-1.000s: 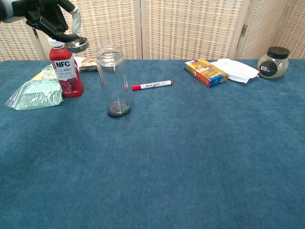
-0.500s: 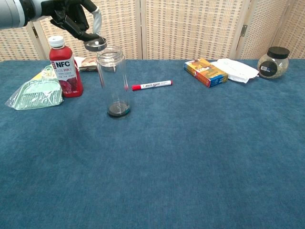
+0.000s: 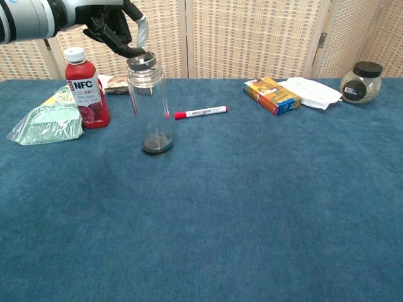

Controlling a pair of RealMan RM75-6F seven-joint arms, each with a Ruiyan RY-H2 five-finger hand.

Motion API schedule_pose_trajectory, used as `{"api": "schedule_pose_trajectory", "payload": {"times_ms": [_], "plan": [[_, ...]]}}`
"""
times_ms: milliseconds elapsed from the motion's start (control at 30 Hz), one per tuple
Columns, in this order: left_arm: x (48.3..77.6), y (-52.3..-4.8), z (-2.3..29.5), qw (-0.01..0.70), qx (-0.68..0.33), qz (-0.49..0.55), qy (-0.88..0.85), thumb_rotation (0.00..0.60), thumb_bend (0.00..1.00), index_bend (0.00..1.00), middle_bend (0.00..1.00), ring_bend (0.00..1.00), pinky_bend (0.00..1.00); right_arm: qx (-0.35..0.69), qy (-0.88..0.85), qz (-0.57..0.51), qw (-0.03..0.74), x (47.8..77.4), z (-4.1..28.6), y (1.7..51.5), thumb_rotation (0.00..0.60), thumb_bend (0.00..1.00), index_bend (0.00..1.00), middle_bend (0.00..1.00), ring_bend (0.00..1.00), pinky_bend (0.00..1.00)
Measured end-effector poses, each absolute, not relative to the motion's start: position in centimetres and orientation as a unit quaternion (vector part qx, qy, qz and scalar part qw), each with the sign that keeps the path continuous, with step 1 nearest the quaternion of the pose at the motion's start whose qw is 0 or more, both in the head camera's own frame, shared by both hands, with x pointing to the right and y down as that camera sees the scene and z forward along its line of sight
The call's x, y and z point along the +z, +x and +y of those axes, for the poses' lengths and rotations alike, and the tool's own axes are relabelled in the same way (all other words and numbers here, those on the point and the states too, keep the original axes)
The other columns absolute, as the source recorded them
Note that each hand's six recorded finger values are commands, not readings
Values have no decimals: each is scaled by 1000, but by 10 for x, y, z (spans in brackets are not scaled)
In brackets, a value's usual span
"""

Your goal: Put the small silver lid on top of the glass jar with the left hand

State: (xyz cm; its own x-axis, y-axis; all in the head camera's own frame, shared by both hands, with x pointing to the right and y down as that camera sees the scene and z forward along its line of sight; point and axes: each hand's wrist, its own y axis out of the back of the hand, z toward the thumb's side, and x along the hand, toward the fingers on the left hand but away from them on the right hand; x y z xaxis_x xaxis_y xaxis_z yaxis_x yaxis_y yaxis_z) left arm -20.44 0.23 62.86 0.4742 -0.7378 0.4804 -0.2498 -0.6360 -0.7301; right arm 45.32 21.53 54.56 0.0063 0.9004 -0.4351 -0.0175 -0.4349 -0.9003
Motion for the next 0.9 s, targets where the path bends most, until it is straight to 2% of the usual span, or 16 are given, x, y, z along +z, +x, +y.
{"api": "schedule_pose_trajectory", "payload": {"times_ms": [900], "plan": [[640, -206, -6, 298, -432, 303, -795, 600, 547, 627, 983, 916, 1000, 603, -601, -365, 376, 552, 221, 452, 600, 188, 64, 104, 57, 108]]}}
